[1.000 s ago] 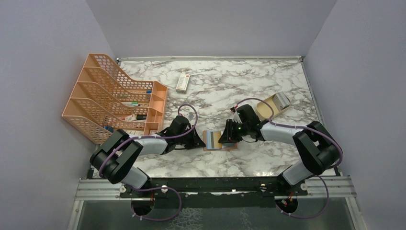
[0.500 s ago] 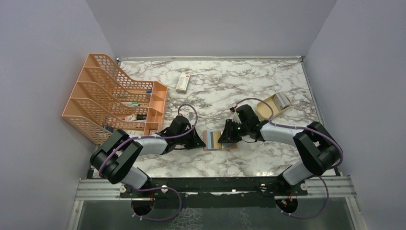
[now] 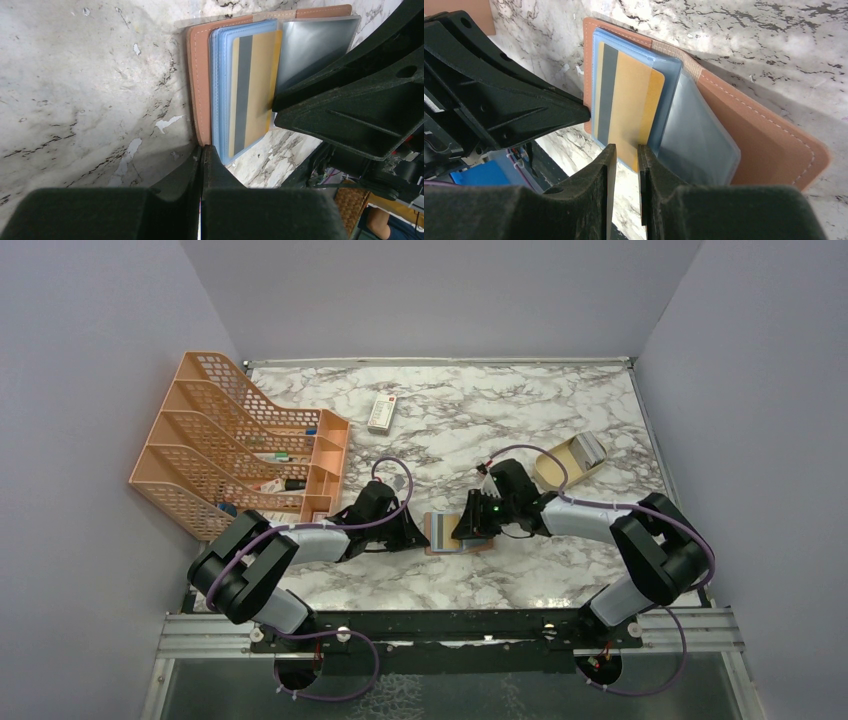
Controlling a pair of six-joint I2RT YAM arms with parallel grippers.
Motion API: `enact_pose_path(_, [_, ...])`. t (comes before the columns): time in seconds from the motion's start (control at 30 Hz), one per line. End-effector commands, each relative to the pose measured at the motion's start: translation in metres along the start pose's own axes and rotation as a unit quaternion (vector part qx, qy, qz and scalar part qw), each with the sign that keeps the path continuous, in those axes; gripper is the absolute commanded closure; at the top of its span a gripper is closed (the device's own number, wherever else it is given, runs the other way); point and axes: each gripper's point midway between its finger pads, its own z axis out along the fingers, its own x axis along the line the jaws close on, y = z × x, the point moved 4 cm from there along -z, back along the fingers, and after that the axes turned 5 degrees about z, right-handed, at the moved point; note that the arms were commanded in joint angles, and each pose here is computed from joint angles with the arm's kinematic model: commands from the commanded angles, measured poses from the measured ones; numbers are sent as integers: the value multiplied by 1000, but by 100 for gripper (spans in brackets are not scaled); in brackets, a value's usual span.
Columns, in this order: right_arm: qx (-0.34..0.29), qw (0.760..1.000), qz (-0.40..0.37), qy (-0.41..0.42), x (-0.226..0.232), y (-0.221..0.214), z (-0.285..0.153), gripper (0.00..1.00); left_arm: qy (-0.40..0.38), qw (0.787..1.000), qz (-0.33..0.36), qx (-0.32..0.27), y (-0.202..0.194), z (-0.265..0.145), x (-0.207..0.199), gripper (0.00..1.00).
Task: Put the credit cards into the card holder
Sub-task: Insert the credit card into the card holder, then turn over the card slot in the card holder.
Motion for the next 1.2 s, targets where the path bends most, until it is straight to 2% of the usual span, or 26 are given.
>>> enact_pose_path(0.0, [-8, 1000, -17, 23, 15, 8, 0, 77, -7, 1000, 12, -5, 2, 0, -3, 100])
enact_pose_path(0.17, [-29, 999, -31, -13, 13, 15, -10, 72, -2, 1000, 25, -5, 5, -2, -5, 100])
enact_pose_path(0.53, [-53, 997, -35, -45, 14, 33, -9, 79, -9, 999, 50, 2, 14, -4, -17, 100])
enact_pose_path(0.67, [-64, 995, -33, -62, 9, 37, -6, 72, -7, 999, 51, 4, 12, -3, -16, 100])
enact_pose_path(0.77, [-69, 994, -30, -73, 4, 37, -6, 70, -4, 999, 50, 4, 11, -4, -14, 100])
enact_pose_path(1.17, [-55, 995, -27, -75, -6, 31, 5, 74, -9, 999, 52, 7, 12, -1, -15, 100])
